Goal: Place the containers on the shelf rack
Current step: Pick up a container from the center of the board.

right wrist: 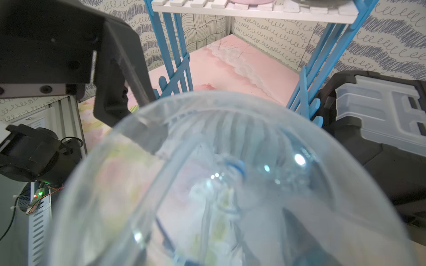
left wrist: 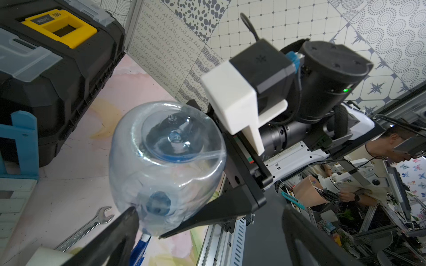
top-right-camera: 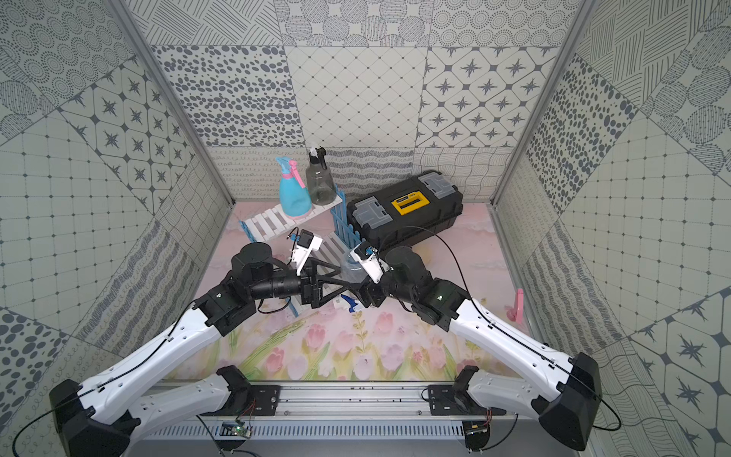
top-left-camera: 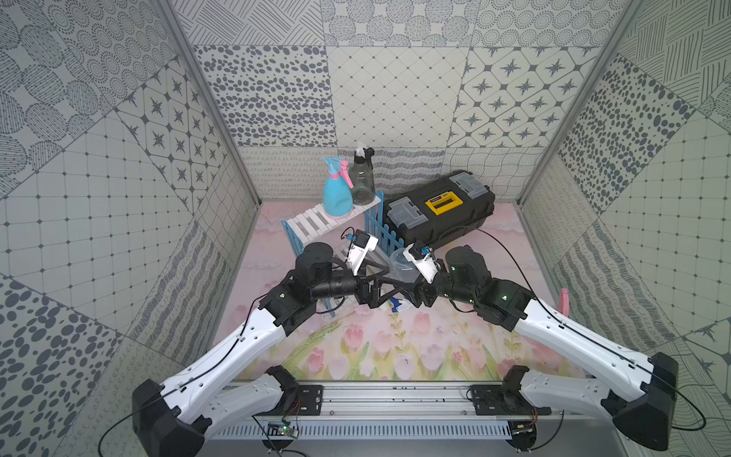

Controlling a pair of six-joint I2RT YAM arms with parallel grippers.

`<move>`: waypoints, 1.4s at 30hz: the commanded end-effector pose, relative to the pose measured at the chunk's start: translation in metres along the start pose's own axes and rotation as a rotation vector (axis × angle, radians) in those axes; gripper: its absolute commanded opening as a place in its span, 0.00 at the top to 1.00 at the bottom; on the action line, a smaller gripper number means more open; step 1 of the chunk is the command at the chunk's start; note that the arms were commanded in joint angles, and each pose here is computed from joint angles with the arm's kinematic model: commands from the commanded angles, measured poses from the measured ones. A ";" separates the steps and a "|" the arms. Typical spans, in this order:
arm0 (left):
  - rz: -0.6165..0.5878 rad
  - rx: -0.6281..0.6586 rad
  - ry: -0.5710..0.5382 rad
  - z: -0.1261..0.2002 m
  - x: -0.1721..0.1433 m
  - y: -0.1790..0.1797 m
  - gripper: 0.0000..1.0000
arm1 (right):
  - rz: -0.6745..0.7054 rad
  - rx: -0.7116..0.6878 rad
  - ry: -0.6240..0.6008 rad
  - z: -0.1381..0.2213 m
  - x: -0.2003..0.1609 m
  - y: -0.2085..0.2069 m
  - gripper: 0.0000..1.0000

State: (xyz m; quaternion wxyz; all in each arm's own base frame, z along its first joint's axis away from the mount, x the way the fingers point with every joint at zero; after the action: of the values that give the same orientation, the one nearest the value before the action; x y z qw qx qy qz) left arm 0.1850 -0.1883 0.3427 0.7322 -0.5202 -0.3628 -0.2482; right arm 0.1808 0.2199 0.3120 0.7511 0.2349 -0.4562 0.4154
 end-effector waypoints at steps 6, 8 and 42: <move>-0.023 0.088 -0.032 -0.013 -0.005 0.012 0.01 | 0.064 0.111 -0.099 0.002 0.025 0.019 0.34; -0.010 0.097 -0.042 -0.016 -0.006 0.015 0.01 | 0.064 0.116 -0.100 0.002 0.026 0.020 0.34; 0.450 0.059 -0.270 -0.021 -0.026 0.034 0.26 | -0.095 0.006 -0.202 0.048 0.025 0.017 0.03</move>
State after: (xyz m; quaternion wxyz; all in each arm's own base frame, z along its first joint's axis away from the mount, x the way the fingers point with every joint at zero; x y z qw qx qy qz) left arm 0.1977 -0.2035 0.2884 0.7602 -0.5408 -0.3409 -0.1160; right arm 0.1561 0.2140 0.3252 0.7476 0.2532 -0.4581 0.4088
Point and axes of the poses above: each gripper's point midway between its finger pads, its own z axis back along the fingers, its own y axis along the line the jaws close on, x = y × z, the point moved 10 cm from there along z, back along the fingers, and after that the axes turned 3 degrees about z, right-handed, at the moved point
